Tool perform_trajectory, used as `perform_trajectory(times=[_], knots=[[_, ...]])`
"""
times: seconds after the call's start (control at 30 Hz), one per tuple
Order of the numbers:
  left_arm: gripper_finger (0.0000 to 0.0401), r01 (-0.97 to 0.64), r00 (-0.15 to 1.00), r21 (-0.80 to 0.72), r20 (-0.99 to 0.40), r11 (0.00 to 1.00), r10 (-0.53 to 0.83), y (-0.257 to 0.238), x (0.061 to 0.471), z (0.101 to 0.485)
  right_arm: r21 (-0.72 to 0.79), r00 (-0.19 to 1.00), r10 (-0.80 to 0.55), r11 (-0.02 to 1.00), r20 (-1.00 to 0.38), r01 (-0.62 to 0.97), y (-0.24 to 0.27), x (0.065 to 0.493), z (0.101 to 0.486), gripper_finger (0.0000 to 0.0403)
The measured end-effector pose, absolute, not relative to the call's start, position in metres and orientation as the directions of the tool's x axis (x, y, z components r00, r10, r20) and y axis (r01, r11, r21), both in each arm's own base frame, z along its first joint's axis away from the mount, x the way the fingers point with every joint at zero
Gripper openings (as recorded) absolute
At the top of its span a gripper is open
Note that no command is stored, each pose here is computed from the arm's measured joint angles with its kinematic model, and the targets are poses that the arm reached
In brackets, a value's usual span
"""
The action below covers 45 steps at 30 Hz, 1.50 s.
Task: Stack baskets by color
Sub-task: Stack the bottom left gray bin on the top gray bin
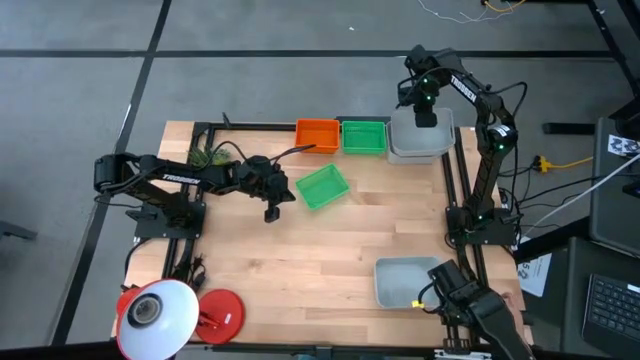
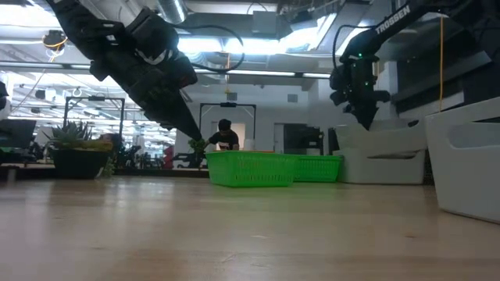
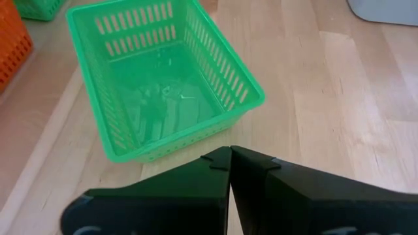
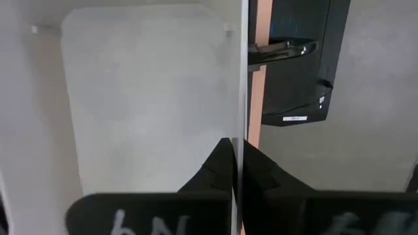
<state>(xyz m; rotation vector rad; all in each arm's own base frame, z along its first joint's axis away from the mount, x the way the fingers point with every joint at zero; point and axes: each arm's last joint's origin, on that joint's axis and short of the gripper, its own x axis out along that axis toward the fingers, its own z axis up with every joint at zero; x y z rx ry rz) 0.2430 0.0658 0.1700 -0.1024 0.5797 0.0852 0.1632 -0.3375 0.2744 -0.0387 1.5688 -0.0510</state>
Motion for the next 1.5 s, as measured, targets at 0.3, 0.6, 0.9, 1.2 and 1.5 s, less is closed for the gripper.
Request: perform_trajectory(times=[0.3,0.6,0.9,1.2,1.5], knots=[[0.0,-0.109,0.833,-0.073,-0.55,0.991,0.051,0.066,0.243,0.17,-0.034,-0.058,-0.033,0.999,-0.998,0.015,-0.334,0.16,0.277,0.0],[0.0,-0.109,0.833,-0.074,-0.55,0.991,0.051,0.066,0.243,0.17,-0.109,-0.047,-0.107,0.993,-0.993,0.035,-0.319,0.153,0.305,0.0],[0.0,-0.11,0.834,-0.075,-0.55,0.991,0.05,0.066,0.243,0.17,-0.169,0.059,-0.171,0.985,-0.984,0.033,-0.307,0.152,0.329,0.0],[0.0,-0.109,0.834,-0.076,-0.55,0.991,0.05,0.066,0.243,0.17,-0.205,0.144,-0.209,0.978,-0.967,0.042,-0.313,0.156,0.33,0.0],[0.0,-0.109,0.834,-0.075,-0.55,0.991,0.05,0.066,0.243,0.17,-0.193,0.168,-0.196,0.981,-0.966,0.032,-0.313,0.157,0.326,0.0]])
